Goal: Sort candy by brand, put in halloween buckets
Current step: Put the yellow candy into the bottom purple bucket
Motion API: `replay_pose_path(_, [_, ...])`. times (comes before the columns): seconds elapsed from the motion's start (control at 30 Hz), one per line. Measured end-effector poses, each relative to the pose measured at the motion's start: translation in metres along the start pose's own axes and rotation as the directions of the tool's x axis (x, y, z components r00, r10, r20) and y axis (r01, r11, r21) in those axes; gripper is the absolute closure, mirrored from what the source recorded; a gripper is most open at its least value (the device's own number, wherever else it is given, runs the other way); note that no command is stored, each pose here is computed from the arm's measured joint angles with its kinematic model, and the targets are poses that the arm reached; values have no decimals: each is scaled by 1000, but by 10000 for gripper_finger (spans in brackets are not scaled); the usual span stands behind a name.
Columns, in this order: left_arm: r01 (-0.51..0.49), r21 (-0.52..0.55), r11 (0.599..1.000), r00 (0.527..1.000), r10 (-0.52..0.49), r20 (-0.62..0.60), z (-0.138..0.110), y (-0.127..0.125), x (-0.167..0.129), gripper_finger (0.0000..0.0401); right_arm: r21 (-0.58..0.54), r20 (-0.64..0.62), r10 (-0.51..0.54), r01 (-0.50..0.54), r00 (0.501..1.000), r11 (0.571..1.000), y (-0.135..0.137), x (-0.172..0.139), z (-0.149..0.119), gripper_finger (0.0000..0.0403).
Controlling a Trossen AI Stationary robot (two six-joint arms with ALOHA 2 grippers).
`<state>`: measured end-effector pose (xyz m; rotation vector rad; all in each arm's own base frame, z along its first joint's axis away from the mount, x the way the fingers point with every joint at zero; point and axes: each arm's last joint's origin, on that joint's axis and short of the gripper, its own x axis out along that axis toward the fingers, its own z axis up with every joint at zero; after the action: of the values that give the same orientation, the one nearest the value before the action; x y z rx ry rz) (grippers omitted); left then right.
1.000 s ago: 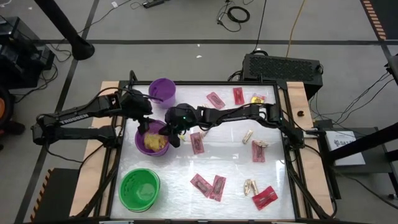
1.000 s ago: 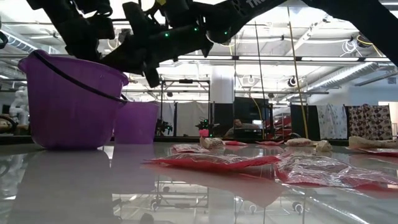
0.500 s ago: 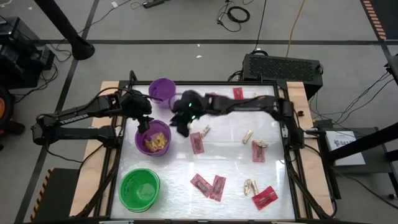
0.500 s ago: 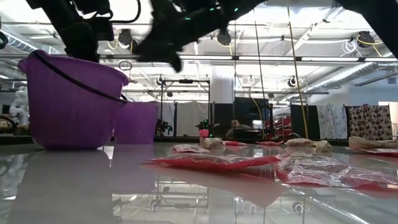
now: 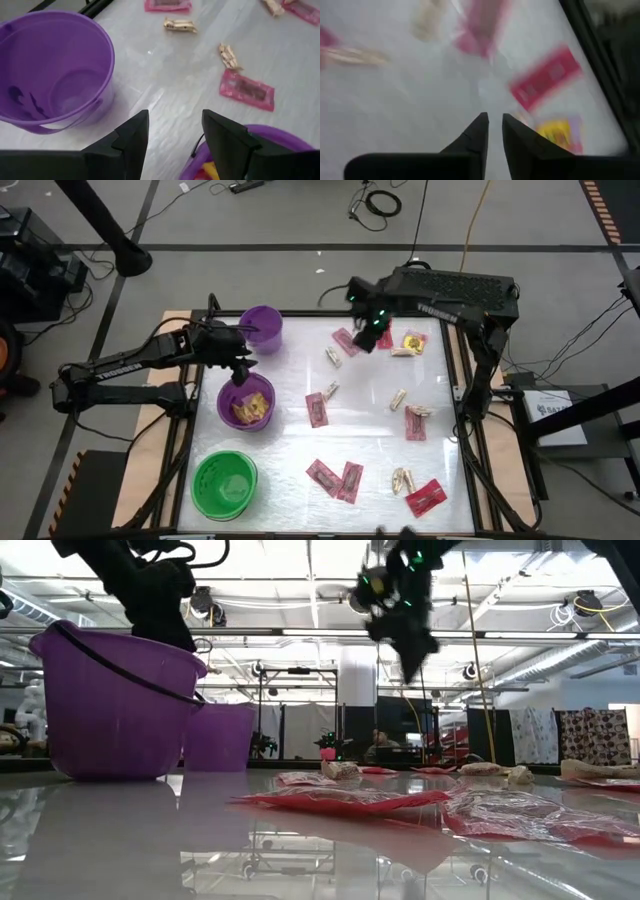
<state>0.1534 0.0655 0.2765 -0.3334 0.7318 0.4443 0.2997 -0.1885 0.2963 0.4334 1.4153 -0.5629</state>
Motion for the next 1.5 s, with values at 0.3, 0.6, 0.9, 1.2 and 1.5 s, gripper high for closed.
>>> replay_pose_path(0.3, [11, -100, 995, 1000, -10, 8, 1, -1, 0, 210, 205, -142, -9, 38, 990, 978, -96, 61, -23, 356])
replay_pose_path(0.6, [15, -150, 989, 998, -5, 63, 6, -1, 0, 210, 307, -178, -40, 94, 983, 947, -144, 93, -44, 261])
replay_pose_path(0.9, [41, -185, 982, 979, -2, 205, 19, -3, -2, 210, 285, -261, -2, 79, 965, 955, -167, 134, -44, 174])
replay_pose_path(1.2, [43, -226, 973, 977, 6, 212, 20, -3, -2, 210, 215, -371, 56, 28, 927, 976, -166, 166, -45, 178])
replay_pose_path(1.5, [36, -227, 973, 977, 13, 214, 20, -2, -2, 210, 222, -394, 51, 42, 918, 974, -167, 156, -38, 368])
